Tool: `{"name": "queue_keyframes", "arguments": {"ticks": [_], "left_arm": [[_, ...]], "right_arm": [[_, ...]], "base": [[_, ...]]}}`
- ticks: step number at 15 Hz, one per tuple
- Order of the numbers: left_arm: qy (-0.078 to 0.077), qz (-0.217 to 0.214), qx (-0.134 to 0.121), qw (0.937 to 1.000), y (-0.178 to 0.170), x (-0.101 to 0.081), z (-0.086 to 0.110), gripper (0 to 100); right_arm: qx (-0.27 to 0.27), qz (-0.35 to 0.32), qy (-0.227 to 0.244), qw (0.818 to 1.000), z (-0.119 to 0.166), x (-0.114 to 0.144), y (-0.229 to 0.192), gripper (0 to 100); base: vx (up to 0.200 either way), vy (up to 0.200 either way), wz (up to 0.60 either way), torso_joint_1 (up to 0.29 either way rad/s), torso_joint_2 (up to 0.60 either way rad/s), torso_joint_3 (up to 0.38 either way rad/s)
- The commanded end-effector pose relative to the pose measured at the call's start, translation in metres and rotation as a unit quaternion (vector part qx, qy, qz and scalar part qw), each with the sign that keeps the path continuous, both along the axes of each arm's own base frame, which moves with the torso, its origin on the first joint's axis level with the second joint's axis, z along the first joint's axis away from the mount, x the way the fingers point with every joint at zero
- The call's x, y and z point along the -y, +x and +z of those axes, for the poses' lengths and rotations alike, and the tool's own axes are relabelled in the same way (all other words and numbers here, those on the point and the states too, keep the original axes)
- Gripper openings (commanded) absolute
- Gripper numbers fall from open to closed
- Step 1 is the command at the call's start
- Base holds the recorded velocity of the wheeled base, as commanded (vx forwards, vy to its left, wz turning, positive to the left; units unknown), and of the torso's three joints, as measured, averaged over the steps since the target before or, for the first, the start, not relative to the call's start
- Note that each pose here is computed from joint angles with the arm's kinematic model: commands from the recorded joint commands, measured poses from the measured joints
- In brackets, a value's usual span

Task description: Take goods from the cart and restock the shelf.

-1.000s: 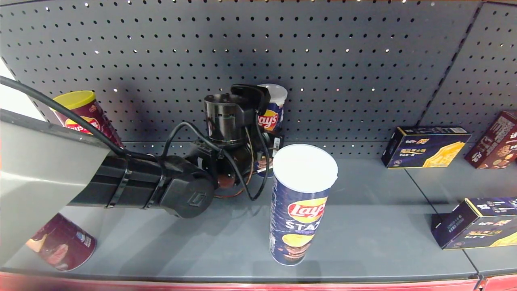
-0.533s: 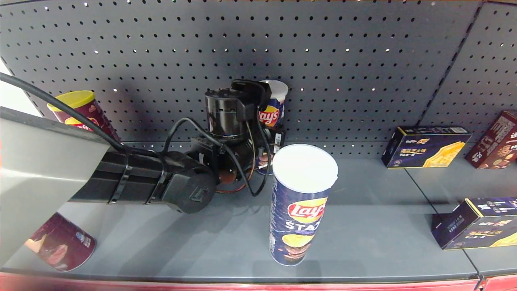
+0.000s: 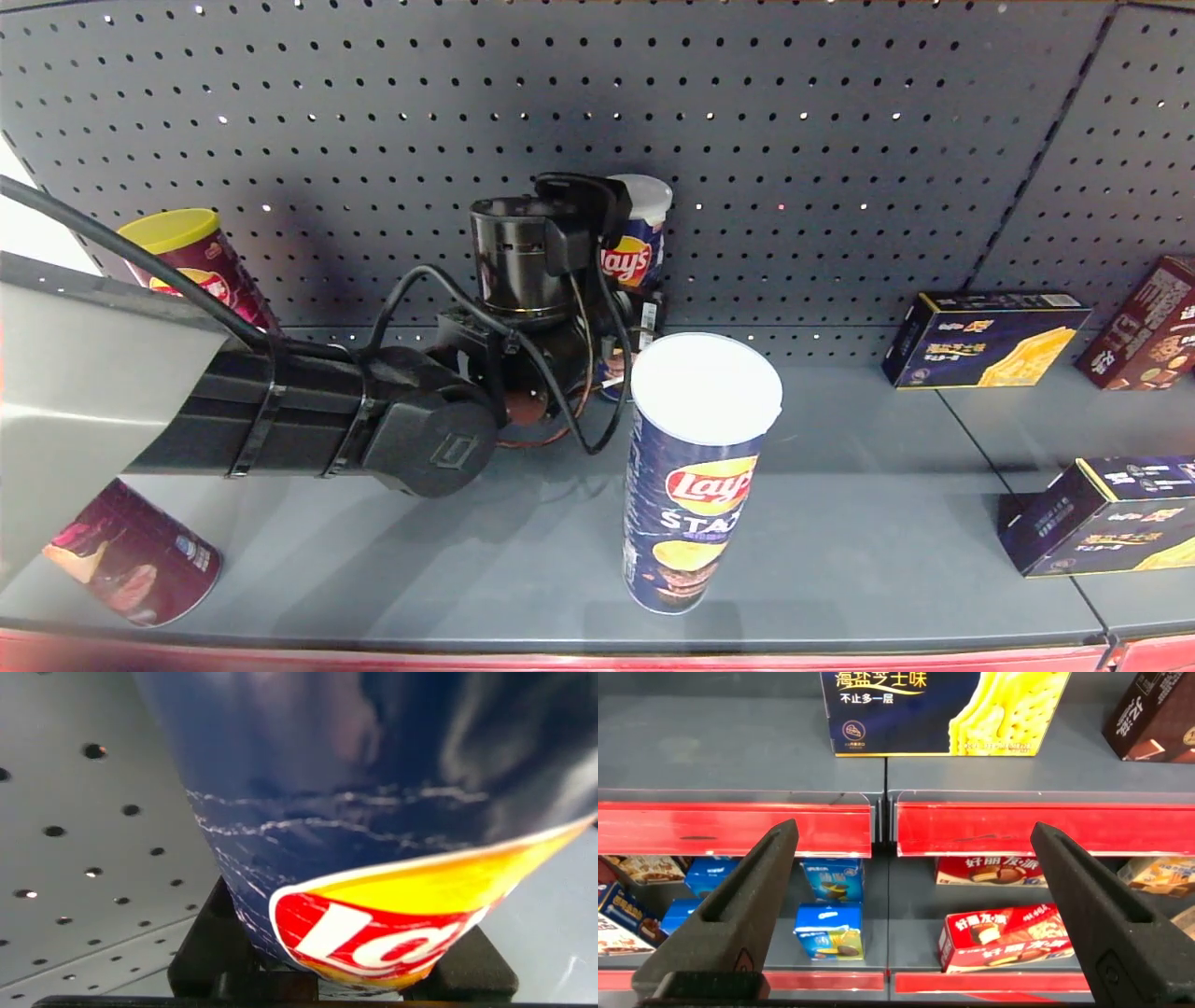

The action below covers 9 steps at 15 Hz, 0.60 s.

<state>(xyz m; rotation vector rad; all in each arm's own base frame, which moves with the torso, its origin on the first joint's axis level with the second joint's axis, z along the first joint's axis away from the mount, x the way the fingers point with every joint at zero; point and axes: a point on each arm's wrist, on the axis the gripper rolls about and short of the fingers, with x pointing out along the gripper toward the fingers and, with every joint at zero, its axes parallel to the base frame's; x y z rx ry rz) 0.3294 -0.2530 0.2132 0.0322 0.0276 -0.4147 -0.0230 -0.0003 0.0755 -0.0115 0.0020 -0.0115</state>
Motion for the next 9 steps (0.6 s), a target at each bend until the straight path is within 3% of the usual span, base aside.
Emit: {"name": "queue_keyframes", "arguments": {"ticks": [1,9], "left_arm": [[0.000,-0.003,0.000,1.0000,-0.003,0.001,0.000,0],[0.013,-0.004,-0.023,0.9996,-0.007,0.000,-0.015,0]], "right_arm": [[-0.001,0.000,0.000,1.000,0.000,0.000,0.000,100],[0.000,0.000,0.000,1.000,0.000,0.000,0.000,100]], "base": [[0.000,0.000,0.00,0.000,0.00,0.000],[0.000,0.000,0.00,0.000,0.00,0.000]]}}
